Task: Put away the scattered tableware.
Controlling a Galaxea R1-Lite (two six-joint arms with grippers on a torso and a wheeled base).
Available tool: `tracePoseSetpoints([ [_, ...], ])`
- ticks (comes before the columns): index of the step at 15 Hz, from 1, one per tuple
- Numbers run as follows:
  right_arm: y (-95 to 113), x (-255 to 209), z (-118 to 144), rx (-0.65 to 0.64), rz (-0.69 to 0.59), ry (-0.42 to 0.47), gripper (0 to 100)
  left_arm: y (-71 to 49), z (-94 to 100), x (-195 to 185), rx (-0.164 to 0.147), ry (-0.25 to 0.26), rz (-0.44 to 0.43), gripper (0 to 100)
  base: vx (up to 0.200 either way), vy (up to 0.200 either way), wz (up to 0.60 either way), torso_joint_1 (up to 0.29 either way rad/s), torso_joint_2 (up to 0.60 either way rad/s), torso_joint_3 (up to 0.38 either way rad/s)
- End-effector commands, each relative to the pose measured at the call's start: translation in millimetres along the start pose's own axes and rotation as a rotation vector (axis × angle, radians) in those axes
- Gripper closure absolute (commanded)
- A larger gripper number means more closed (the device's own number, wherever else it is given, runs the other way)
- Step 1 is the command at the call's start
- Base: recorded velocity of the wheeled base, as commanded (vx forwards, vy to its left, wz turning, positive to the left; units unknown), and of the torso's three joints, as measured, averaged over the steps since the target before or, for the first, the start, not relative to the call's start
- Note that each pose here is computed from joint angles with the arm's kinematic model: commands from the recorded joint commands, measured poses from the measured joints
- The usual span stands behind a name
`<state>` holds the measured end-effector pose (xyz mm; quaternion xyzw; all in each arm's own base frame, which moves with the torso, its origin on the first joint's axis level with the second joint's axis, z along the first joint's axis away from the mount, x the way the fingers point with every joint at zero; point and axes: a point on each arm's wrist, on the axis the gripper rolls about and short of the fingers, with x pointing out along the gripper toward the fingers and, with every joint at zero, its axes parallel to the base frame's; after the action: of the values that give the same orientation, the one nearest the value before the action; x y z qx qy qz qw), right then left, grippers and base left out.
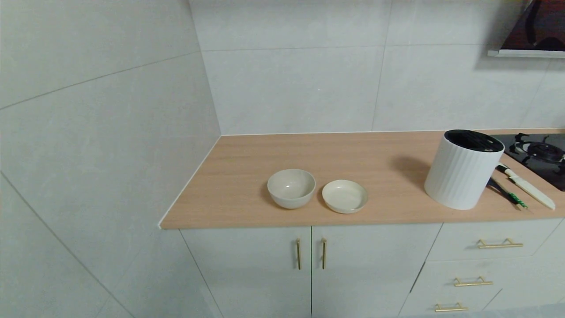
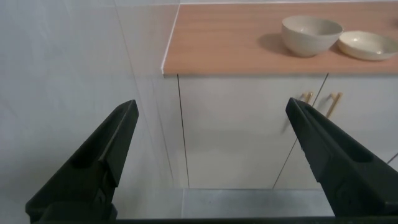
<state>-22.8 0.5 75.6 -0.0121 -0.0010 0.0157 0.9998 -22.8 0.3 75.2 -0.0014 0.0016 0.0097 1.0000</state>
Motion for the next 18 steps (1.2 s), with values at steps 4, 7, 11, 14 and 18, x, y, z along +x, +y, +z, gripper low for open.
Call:
tracePoseSetpoints([
  [4,0.0,0.0,0.0,0.0,0.001,0.0,0,0.0,0.0,0.0,0.0,0.0,0.001,0,0.0,0.0,0.0,-0.22,0.49,0.264],
  [7,0.0,0.0,0.0,0.0,0.001,0.0,0,0.0,0.0,0.0,0.0,0.0,0.001,0,0.0,0.0,0.0,-0.25,0.56,0.3],
  [11,0.0,0.0,0.0,0.0,0.001,0.0,0,0.0,0.0,0.0,0.0,0.0,0.001,0,0.0,0.0,0.0,-0.234,0.53,0.294],
  [14,0.0,0.0,0.0,0.0,0.001,0.0,0,0.0,0.0,0.0,0.0,0.0,0.001,0,0.0,0.0,0.0,-0.222,0.51,0.29],
  [18,0.0,0.0,0.0,0.0,0.001,0.0,0,0.0,0.0,0.0,0.0,0.0,0.001,0,0.0,0.0,0.0,-0.205,0.5,0.283],
])
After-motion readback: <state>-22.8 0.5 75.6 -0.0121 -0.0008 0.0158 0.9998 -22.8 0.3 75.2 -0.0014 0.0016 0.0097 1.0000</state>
